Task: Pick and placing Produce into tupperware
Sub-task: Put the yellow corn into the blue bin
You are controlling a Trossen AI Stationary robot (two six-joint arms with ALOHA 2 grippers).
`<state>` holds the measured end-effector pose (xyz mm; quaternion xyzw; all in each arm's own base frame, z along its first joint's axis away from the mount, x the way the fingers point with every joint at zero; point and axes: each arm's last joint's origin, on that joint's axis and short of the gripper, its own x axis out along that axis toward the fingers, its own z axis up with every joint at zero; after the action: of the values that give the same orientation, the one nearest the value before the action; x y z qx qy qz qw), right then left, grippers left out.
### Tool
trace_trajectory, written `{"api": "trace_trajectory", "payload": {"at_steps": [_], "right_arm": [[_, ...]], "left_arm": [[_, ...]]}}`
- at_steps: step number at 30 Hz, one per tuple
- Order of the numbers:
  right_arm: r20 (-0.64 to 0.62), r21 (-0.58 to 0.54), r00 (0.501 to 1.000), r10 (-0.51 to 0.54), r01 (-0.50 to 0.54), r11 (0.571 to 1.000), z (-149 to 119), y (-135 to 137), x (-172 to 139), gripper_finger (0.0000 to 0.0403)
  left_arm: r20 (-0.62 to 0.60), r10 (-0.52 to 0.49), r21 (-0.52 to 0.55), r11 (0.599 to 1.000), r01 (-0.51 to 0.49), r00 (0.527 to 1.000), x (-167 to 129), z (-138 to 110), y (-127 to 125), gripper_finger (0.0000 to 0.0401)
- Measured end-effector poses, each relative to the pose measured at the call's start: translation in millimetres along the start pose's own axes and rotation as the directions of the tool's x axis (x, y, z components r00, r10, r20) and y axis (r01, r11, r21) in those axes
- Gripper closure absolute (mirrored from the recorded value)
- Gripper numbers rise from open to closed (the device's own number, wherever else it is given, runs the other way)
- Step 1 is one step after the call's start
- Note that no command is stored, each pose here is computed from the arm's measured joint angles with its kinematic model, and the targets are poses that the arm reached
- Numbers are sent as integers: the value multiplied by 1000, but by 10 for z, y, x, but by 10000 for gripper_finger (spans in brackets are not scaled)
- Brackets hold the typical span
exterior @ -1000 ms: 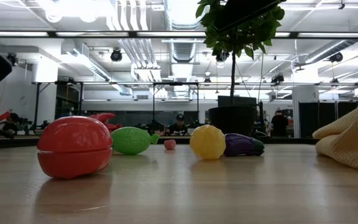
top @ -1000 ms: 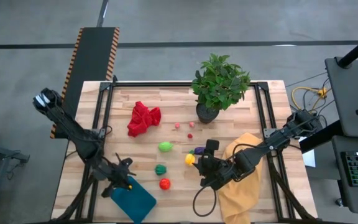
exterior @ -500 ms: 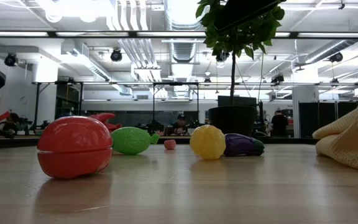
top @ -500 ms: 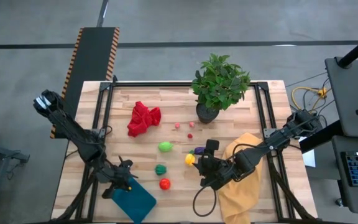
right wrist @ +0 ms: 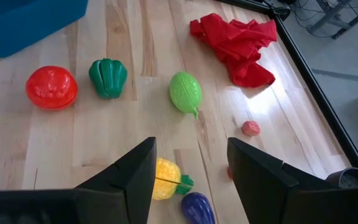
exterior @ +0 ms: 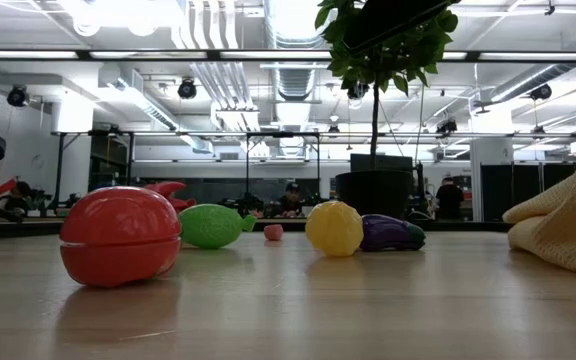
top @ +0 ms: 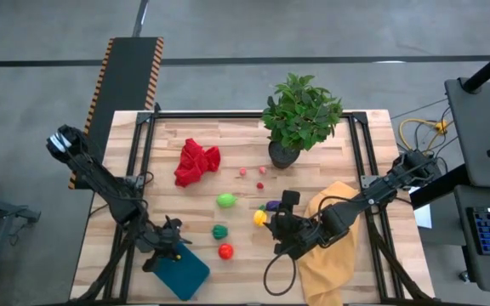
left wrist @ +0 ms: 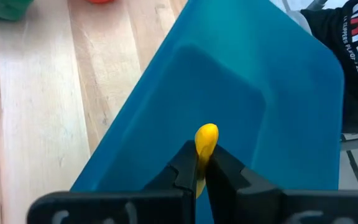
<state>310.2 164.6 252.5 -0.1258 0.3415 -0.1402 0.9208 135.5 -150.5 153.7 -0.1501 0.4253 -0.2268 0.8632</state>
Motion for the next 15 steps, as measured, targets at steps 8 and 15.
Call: {"api": "trace_trajectory", "payload": {"at_steps": [8, 15], "right_arm": [[0, 0, 1000, 0, 0, 1000, 0, -1, 1, 213], [0, 1, 1000, 0, 0, 1000, 1, -1, 1, 213]], "left_arm": [[50, -44, -3, 999, 44, 998, -108, 52, -36, 397], [83, -70, -4, 997, 71, 994, -179, 84, -56, 374]]}}
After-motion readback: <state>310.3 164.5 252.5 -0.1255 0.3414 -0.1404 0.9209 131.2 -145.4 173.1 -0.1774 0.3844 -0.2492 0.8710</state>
